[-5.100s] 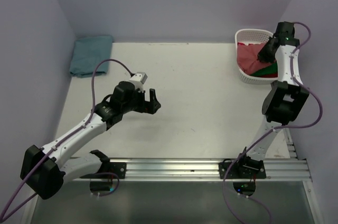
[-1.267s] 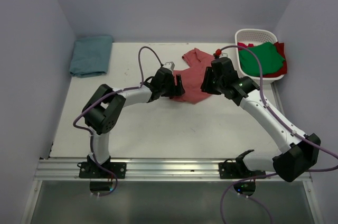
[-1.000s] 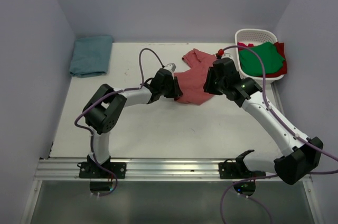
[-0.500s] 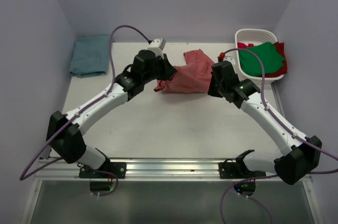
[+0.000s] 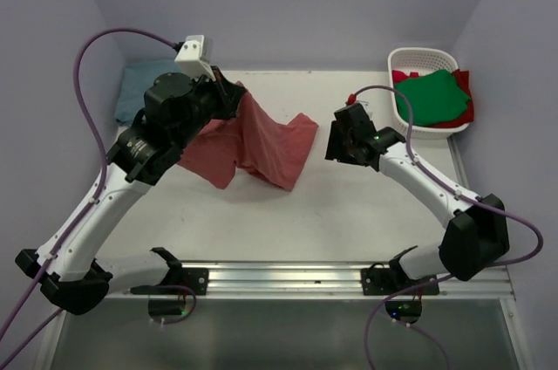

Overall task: Fold and stack the t-shirts
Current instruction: Flatten out the tshirt

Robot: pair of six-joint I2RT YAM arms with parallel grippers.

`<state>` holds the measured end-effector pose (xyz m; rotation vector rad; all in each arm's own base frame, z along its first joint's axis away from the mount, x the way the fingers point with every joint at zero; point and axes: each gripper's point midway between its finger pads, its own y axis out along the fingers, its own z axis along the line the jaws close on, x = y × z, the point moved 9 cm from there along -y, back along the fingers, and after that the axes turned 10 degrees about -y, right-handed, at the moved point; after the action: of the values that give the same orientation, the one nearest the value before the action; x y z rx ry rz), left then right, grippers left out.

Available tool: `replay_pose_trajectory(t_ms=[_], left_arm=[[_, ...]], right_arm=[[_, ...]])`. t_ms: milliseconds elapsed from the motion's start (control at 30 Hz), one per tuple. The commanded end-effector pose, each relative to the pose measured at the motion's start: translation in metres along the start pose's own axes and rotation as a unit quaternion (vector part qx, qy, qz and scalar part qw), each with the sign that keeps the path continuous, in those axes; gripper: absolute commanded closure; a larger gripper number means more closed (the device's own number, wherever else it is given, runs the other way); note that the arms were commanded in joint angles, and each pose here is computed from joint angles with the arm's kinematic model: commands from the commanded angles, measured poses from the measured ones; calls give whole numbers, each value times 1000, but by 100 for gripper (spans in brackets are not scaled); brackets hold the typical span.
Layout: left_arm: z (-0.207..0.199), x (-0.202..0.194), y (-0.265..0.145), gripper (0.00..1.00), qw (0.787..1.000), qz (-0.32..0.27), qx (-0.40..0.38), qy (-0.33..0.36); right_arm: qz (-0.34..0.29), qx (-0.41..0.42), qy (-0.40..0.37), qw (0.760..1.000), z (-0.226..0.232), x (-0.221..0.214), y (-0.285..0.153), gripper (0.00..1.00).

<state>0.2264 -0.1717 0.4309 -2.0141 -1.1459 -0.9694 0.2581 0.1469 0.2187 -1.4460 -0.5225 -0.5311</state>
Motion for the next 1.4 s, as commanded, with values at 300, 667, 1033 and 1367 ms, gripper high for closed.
replay_pose_trajectory(t_ms=[300,667,1033,1367], left_arm=[[-10,40,-14,100,998,-53,23,25],[-24,60,-5,100,997,-67,7,29],[-21,71,-21,100,996,-81,19,39],[2,74,-35,100,990,-102,76,60]], right_arm=[[64,208,-96,971,95,-63,24,23],[63,126,-149,979,132,-70,48,24],[6,-39,-138,990,140,-20,117,100],[-73,-49,-157,984,84,21,2,100]])
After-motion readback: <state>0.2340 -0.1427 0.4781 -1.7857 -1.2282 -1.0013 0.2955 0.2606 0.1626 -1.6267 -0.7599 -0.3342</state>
